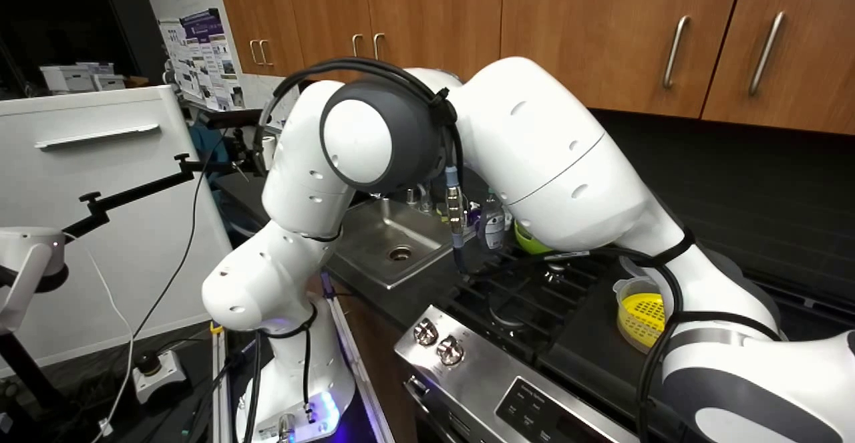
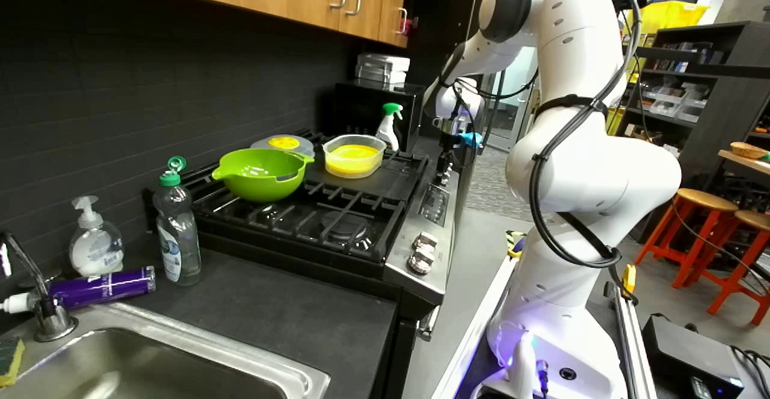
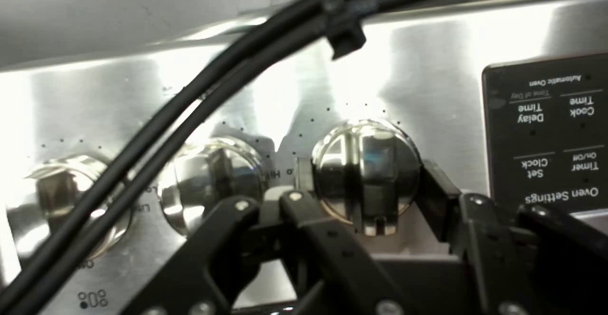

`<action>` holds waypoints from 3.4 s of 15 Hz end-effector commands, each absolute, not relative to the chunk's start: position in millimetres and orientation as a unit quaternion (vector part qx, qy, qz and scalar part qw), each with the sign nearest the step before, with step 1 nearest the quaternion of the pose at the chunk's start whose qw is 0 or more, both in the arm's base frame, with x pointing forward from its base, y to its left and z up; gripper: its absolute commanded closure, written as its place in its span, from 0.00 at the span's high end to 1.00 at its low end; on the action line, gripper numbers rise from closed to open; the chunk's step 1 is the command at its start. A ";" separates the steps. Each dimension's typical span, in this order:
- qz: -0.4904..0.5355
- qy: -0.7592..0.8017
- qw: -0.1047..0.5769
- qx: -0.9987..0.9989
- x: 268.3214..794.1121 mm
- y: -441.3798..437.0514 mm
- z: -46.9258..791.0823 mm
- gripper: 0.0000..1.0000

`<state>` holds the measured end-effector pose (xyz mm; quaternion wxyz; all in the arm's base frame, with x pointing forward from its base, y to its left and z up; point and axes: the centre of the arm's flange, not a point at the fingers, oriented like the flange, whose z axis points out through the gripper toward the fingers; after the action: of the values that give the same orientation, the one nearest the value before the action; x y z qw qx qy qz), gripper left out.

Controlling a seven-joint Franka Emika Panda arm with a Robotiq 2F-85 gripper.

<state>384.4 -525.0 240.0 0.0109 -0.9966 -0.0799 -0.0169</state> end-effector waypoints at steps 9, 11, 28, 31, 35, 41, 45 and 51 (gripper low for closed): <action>0.003 -0.023 0.098 -0.995 334.3 -514.6 253.8 0.31; 0.004 -0.022 0.097 -0.995 331.6 -512.1 254.9 0.31; -0.016 -0.065 0.089 -0.994 312.2 -494.9 257.3 0.31; -0.009 -0.089 0.065 -0.994 312.3 -500.1 256.6 0.31; 0.008 -0.144 0.017 -0.989 318.5 -509.9 260.9 0.31; 0.031 -0.217 -0.041 -0.975 325.5 -514.3 264.4 0.31; 0.017 -0.247 -0.050 -0.968 326.1 -522.7 266.4 0.31; 0.016 -0.268 -0.065 -0.961 327.0 -547.6 272.9 0.31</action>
<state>379.4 -511.7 241.0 -0.0332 -0.9779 -0.2062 -0.0088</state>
